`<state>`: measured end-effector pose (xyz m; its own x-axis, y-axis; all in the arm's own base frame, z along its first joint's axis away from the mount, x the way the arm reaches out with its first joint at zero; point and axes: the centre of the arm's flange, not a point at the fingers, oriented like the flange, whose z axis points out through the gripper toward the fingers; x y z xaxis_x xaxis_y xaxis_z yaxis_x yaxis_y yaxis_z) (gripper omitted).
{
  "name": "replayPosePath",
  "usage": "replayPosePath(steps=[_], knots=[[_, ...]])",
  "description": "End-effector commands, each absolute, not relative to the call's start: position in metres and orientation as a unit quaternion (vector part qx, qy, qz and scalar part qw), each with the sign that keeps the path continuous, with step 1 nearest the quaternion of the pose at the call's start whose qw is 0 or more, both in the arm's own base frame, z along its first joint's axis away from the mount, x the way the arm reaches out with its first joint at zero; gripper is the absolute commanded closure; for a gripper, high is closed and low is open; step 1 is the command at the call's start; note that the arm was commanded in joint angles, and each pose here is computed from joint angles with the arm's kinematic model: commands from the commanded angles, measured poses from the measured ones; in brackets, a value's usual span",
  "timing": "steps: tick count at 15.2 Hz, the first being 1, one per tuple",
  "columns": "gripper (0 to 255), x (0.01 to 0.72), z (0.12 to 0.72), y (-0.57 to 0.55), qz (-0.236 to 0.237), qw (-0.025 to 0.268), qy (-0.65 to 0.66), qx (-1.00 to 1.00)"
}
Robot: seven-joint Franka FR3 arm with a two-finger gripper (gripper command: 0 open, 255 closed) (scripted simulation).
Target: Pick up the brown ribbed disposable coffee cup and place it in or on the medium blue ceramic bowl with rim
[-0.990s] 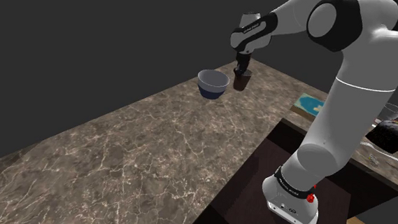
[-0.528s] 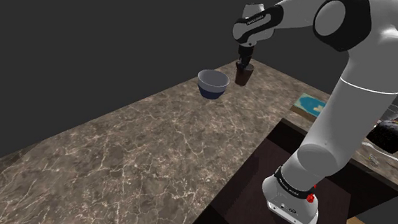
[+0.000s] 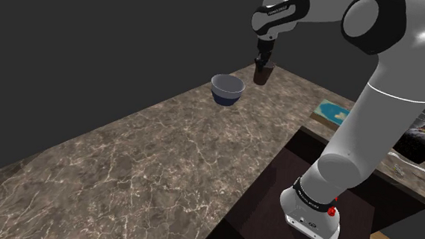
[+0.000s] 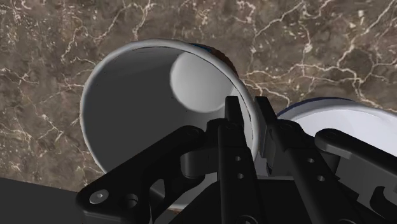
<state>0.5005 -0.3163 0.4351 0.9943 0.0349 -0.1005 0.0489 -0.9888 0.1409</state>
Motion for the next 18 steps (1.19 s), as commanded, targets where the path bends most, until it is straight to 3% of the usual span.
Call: replayPosePath(steps=[1,12,18], knots=[[255,0.500,0.445,-0.316,-0.049,0.072,0.021,0.996],[255,0.500,0.499,-0.316,-0.049,0.072,0.021,0.996],[255,0.544,0.515,-0.252,-0.049,0.072,0.021,0.996]])
